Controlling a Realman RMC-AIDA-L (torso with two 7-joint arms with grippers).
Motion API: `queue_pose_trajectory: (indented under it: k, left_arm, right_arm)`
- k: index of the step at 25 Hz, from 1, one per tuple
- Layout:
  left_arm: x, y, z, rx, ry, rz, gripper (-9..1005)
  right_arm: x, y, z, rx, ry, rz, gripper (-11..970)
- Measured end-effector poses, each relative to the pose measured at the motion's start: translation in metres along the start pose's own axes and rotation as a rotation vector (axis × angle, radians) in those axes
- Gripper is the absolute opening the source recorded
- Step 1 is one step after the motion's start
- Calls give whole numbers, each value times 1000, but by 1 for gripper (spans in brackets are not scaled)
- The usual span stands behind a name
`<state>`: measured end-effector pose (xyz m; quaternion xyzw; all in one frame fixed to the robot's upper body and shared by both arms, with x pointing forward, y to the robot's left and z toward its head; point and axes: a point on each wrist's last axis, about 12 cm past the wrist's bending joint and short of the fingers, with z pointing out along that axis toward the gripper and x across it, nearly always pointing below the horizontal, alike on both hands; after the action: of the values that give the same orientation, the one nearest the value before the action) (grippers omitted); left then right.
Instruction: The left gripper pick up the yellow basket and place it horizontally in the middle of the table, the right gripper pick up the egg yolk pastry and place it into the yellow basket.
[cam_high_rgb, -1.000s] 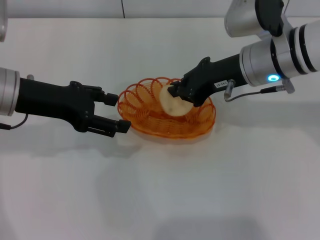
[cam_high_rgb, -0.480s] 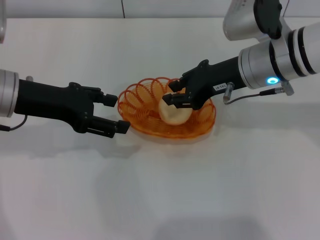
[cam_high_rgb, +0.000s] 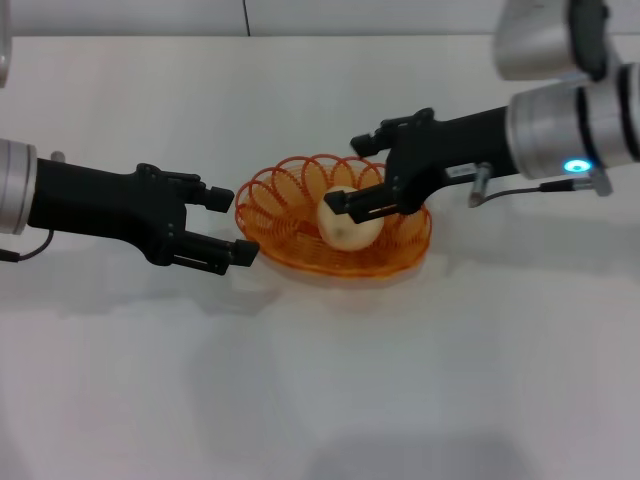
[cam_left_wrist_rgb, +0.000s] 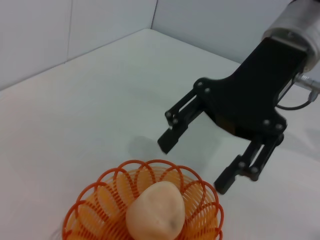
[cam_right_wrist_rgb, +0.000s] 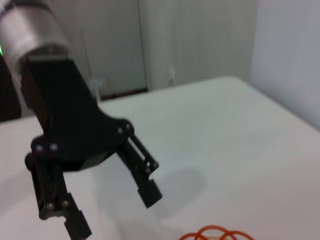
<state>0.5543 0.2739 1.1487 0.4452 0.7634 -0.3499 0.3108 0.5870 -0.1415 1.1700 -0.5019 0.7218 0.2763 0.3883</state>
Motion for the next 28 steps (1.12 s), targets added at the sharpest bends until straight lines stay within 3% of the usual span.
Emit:
queue_pose_trajectory:
  k: [3,5,11,18,28]
  left_arm:
    - [1,0,0,2,1,0,847]
    - [2,-1,-1,2,1,-1,847]
    - [7,-2,-3,0,0,9,847]
    - [14,-4,-5,1,3,35,847]
    - [22,-4,-6,10,-6,64,847]
  right_arm:
    - [10,-1,-13,10,-49,24,579]
    - [20,-1,-23,3,-64,50,783]
    - [51,3,-49,-10,-69,122,867]
    - [72,11,-64,-2,-86,124,861]
    - [77,13,-72,-29,-90,124,857]
